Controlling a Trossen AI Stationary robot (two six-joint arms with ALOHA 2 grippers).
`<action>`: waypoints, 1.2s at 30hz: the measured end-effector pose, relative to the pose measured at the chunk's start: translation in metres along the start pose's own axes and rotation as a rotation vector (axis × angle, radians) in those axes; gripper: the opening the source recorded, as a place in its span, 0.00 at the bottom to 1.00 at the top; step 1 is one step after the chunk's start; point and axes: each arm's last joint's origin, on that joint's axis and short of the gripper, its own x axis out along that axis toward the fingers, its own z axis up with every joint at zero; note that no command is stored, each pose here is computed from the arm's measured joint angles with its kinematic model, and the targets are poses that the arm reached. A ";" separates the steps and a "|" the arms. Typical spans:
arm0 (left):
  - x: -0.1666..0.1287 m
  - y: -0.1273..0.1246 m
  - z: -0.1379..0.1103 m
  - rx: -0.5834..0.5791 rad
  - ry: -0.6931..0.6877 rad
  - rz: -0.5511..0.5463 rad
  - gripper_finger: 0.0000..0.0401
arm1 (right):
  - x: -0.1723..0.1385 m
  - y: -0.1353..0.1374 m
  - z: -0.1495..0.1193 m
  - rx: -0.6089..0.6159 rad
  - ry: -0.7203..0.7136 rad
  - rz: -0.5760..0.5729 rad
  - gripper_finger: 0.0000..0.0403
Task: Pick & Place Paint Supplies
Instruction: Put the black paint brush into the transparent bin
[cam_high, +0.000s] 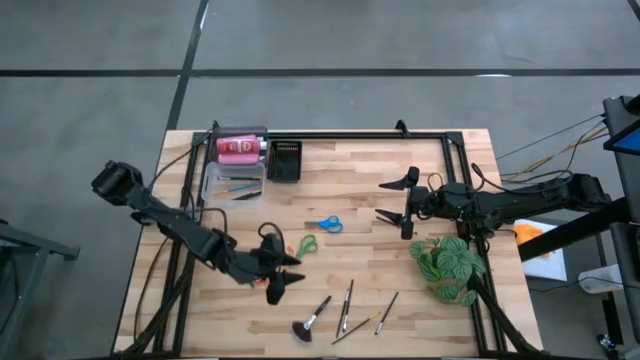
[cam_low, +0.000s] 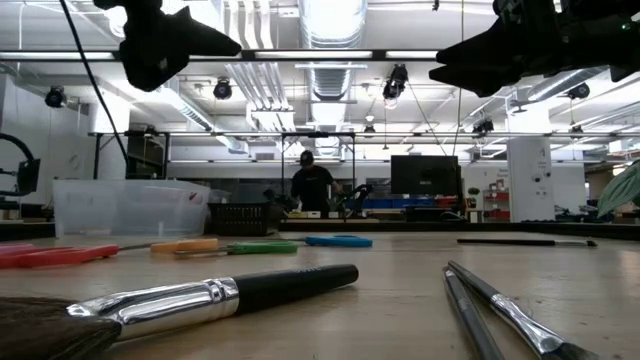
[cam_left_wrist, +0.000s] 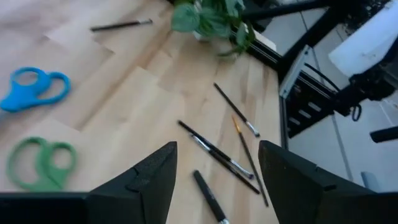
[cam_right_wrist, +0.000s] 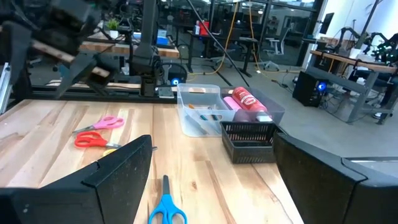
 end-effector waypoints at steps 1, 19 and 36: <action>0.002 -0.002 -0.004 0.003 0.003 -0.009 0.56 | 0.000 0.000 0.000 0.000 0.000 0.000 0.82; 0.075 -0.062 -0.016 0.123 0.218 0.213 0.56 | 0.000 0.000 0.000 -0.001 0.002 0.001 0.82; 0.130 -0.056 -0.060 0.145 0.364 0.372 0.56 | 0.000 0.000 -0.002 -0.005 0.022 0.002 0.82</action>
